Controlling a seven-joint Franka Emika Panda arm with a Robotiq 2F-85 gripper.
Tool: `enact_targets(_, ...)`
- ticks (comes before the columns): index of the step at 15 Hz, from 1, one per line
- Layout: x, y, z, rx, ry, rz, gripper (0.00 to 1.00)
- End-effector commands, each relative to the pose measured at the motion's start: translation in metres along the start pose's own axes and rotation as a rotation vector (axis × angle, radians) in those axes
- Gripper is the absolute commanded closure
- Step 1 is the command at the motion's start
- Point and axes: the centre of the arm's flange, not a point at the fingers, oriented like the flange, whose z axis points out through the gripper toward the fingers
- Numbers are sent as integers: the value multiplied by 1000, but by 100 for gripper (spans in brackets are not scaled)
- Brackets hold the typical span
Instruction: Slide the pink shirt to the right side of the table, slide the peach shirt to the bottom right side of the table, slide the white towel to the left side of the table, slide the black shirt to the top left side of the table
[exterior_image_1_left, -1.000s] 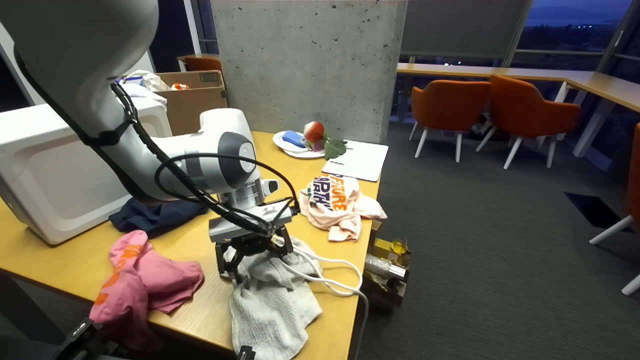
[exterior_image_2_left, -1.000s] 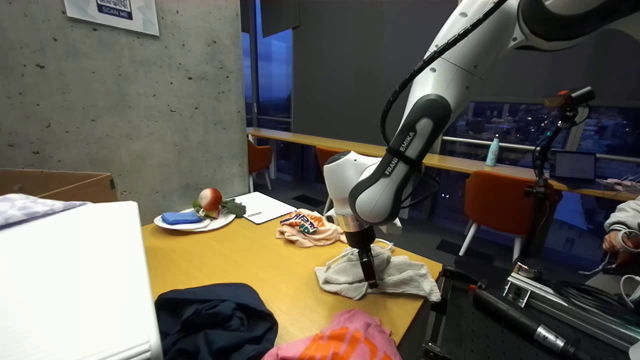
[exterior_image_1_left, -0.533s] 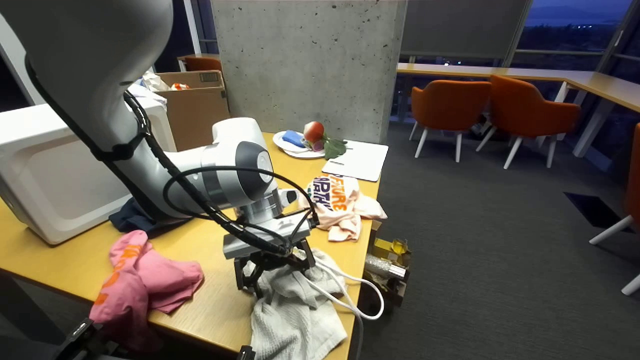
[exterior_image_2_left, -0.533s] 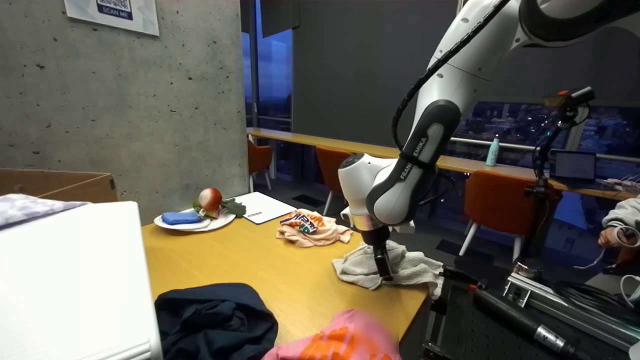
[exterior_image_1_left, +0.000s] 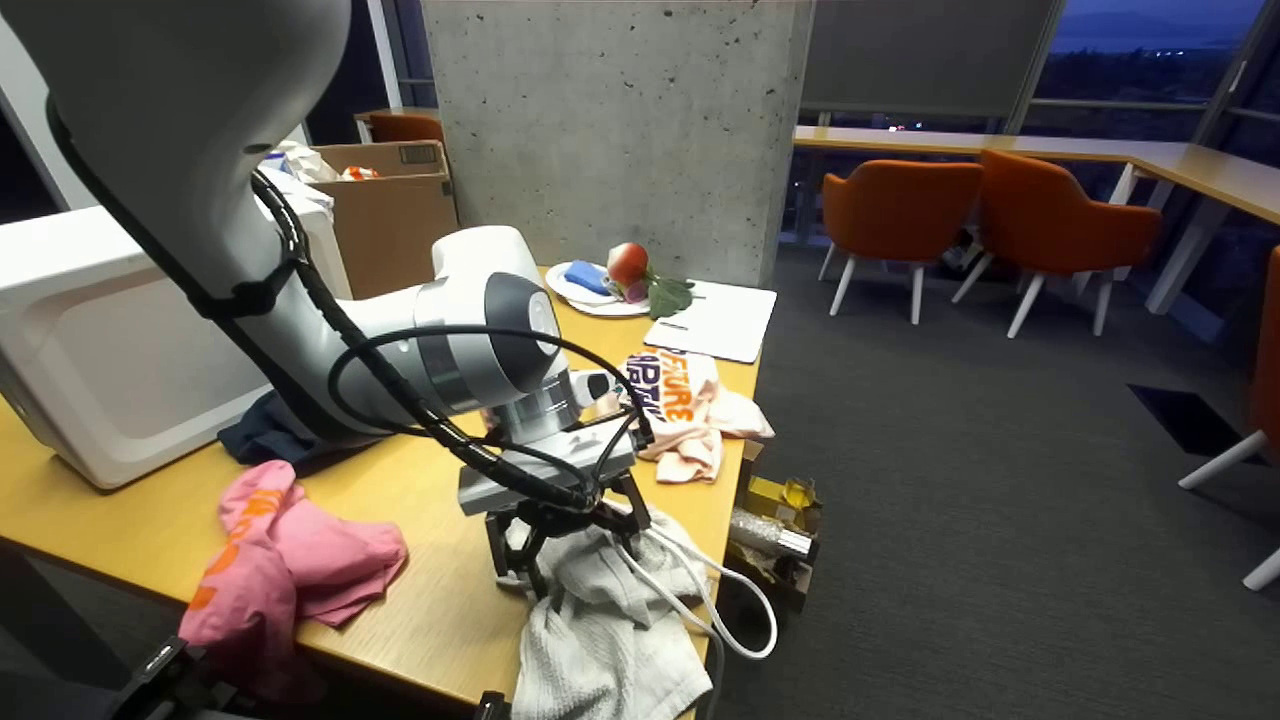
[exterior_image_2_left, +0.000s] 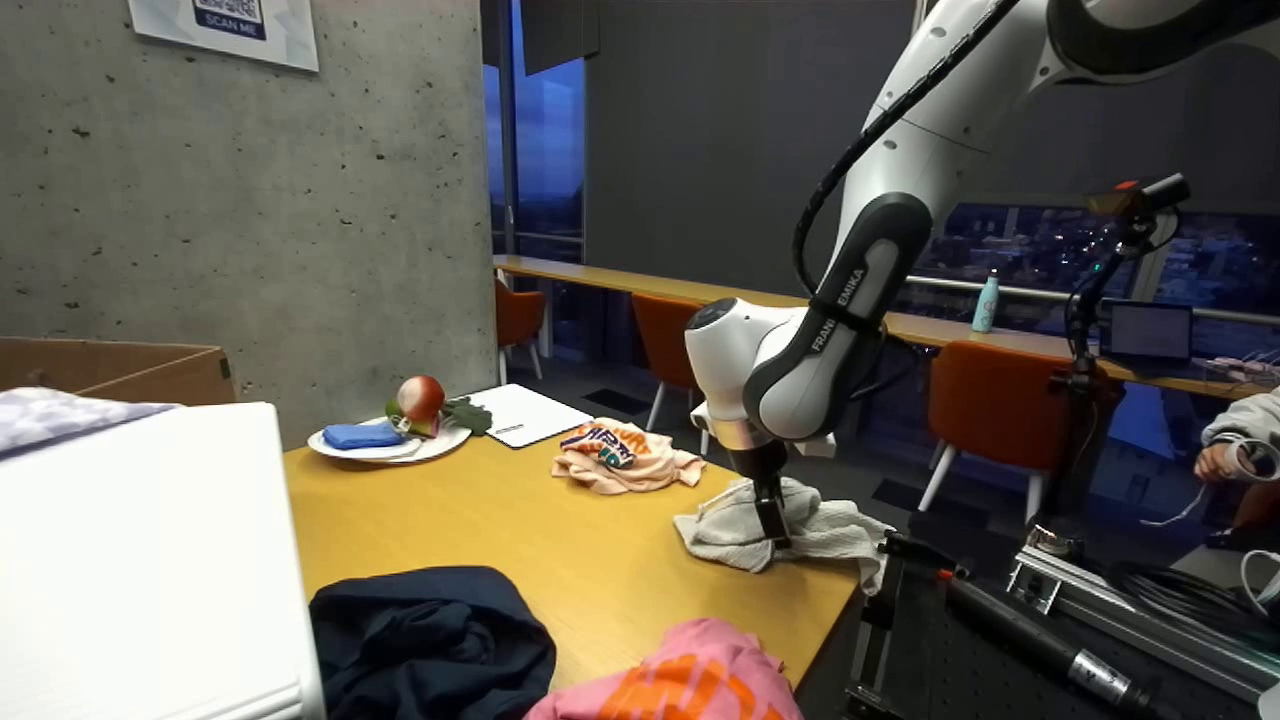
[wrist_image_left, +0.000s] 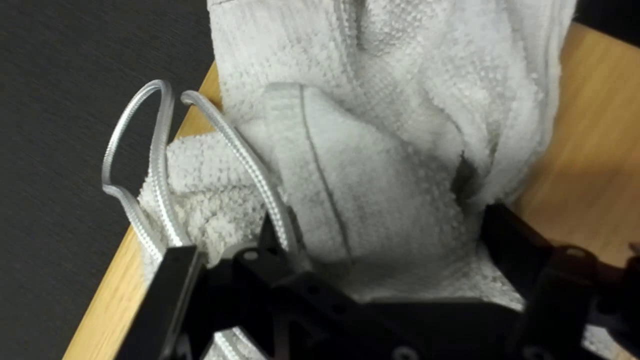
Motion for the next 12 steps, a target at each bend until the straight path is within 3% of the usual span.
enact_targets(1, -18, 21, -40, -56, 22, 24, 0)
enact_targets(4, -25, 40, -75, -80, 34, 40, 0)
enact_targets(7, -23, 42, -115, -51, 78, 46, 0)
enact_targets(12, 5, -21, -180, 30, 170, -50, 0)
